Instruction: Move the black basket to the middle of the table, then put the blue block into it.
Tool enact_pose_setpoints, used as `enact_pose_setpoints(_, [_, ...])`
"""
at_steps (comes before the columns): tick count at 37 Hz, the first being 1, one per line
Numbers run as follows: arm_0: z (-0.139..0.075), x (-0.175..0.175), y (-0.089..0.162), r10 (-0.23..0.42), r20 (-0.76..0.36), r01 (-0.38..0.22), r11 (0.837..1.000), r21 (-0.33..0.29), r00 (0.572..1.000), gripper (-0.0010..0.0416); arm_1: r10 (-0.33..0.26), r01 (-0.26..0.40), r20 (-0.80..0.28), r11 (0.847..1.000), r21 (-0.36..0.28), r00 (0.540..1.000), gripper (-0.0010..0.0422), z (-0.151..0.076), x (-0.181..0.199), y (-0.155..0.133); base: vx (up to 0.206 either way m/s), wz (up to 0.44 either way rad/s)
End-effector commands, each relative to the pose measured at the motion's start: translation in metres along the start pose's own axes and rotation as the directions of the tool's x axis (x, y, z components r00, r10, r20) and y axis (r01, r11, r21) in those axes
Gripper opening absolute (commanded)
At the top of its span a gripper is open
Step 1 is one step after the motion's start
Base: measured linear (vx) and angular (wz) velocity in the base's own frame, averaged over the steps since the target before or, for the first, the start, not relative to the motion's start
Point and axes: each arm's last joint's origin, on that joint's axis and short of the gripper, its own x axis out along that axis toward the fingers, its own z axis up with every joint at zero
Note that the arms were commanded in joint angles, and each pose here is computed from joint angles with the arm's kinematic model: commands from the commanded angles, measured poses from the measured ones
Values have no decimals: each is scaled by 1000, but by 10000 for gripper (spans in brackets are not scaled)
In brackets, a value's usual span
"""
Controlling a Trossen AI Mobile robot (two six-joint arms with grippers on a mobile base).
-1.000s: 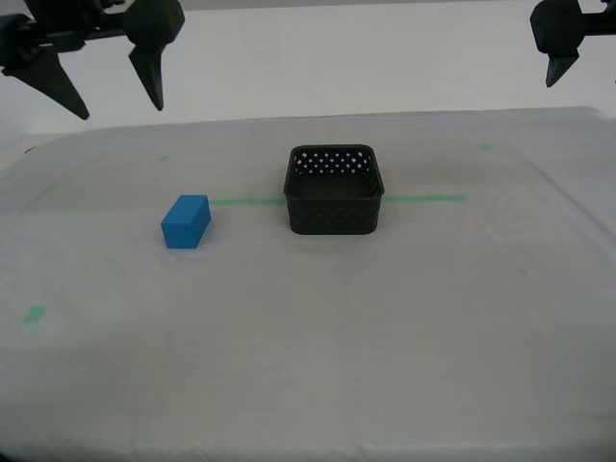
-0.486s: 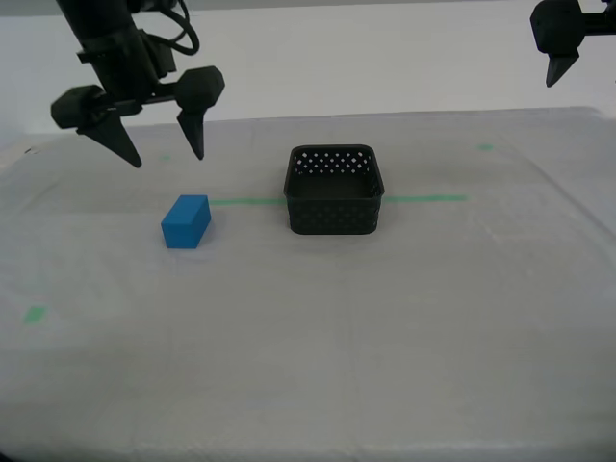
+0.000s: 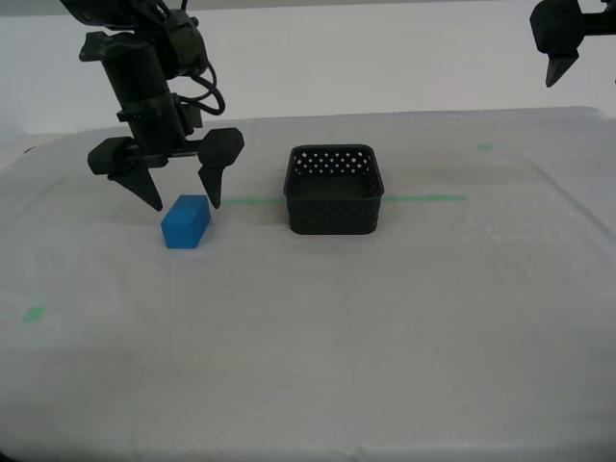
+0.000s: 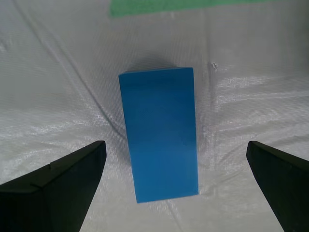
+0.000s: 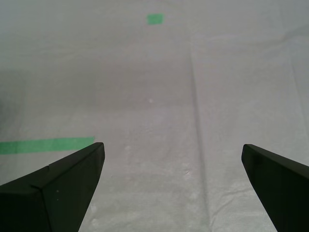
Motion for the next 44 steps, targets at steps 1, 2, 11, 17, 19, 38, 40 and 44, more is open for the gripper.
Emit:
enact_pose_setpoints(1, [1, 0, 0, 1, 4, -1, 1000, -1, 1000, 398, 1, -1, 5, 1000, 8, 1000, 401, 1, 3, 0, 0, 0])
enact_pose_setpoints(2, [1, 0, 0, 1, 4, -1, 1000, -1, 1000, 399, 2, -2, 8, 1000, 9, 1000, 401, 1, 4, 0, 0, 0])
enact_pose_setpoints(11, [1, 0, 0, 2, 11, -2, 1000, -1, 1000, 399, -1, 0, 35, 1000, 12, 999, 401, -2, 13, 1, 0, 0])
enact_pose_setpoints(17, [2, 0, 0, 2, 14, -2, 1000, -1, 1000, 399, -3, 2, 50, 1000, 13, 999, 401, -4, 17, 2, 0, 0])
enact_pose_setpoints(19, [2, 0, 0, 2, 14, -2, 1000, -1, 1000, 398, -2, 1, 57, 1000, 13, 998, 401, -5, 18, 2, 0, 0])
enact_pose_setpoints(38, [2, 0, 0, 2, 17, -2, 1000, -1, 1000, 399, 11, -11, 124, 1000, 5, 992, 401, -7, 25, 4, 0, 0])
enact_pose_setpoints(40, [2, 0, 0, 2, 17, -2, 1000, -1, 1000, 399, 11, -12, 124, 1000, 5, 992, 400, -7, 25, 4, 0, 0])
enact_pose_setpoints(44, [2, 0, 0, 2, 17, -2, 1000, -1, 1000, 399, 11, -11, 123, 1000, 3, 992, 400, -7, 25, 4, 0, 0])
